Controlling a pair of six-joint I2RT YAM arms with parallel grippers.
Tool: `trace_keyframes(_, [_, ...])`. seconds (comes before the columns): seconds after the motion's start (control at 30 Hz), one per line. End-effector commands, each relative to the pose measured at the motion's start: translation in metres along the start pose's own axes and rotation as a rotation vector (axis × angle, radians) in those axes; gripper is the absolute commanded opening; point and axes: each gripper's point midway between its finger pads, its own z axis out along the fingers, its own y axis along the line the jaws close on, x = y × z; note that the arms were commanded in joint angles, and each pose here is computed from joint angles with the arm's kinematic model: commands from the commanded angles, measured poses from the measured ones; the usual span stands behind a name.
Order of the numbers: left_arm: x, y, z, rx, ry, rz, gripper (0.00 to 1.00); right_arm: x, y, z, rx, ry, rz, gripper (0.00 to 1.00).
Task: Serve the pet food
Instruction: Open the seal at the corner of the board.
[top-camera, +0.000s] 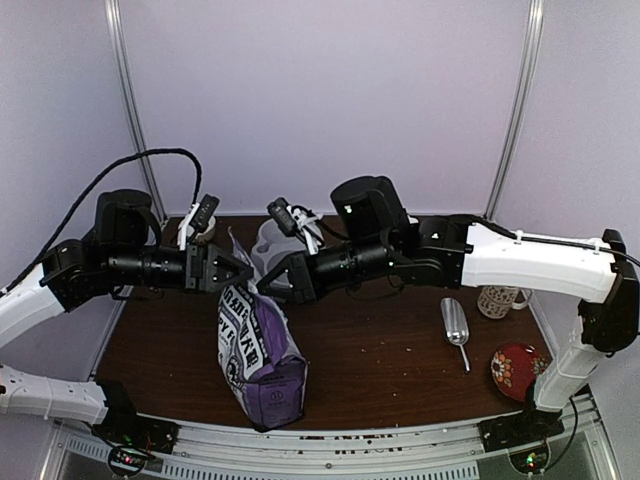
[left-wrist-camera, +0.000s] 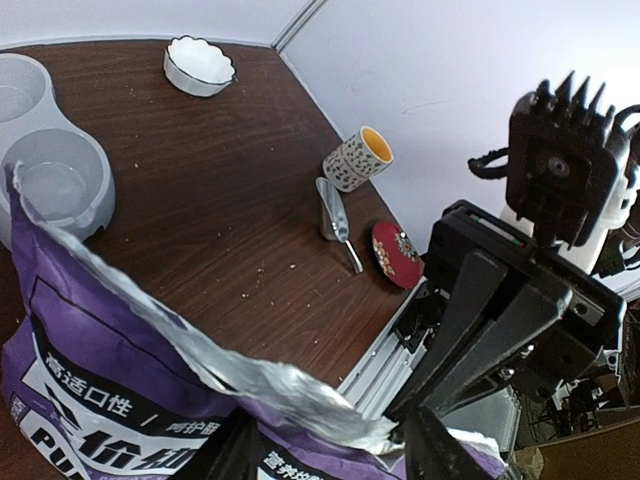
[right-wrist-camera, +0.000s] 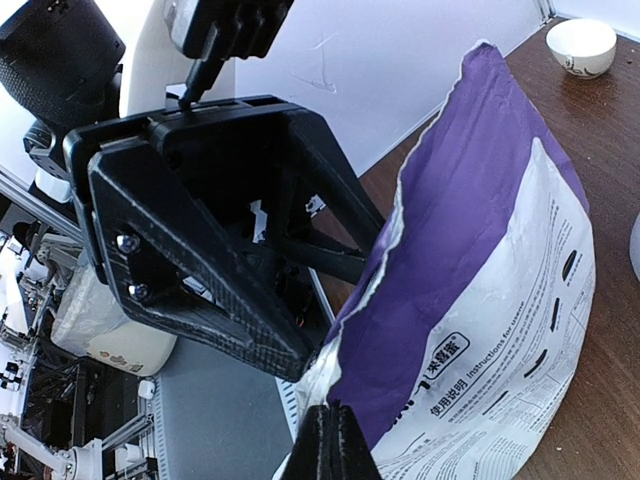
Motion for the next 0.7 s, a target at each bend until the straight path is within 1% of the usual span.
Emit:
trace_keyframes(0.0, [0.000,-0.013,0.003,0.054,0.006,0.047,0.53,0.008,-0.018,-0.003,0.066,0.021,0.034,0.00])
trace_keyframes(0.1, [0.004,-0.014,0.007,0.057,0.025,0.049,0.52,0.007,-0.018,-0.003,0.068,0.018,0.034,0.00])
trace_keyframes(0.4, [0.007,-0.012,0.008,0.052,0.030,0.051,0.43,0.005,-0.022,-0.004,0.086,0.011,0.040,0.00])
trace_keyframes(0.57, [0.009,-0.012,0.008,0.053,0.034,0.051,0.41,0.003,-0.025,-0.005,0.099,0.002,0.049,0.00])
trace_keyframes(0.67, [0.010,-0.010,0.009,0.049,0.038,0.048,0.37,0.003,-0.025,-0.006,0.100,0.000,0.051,0.00])
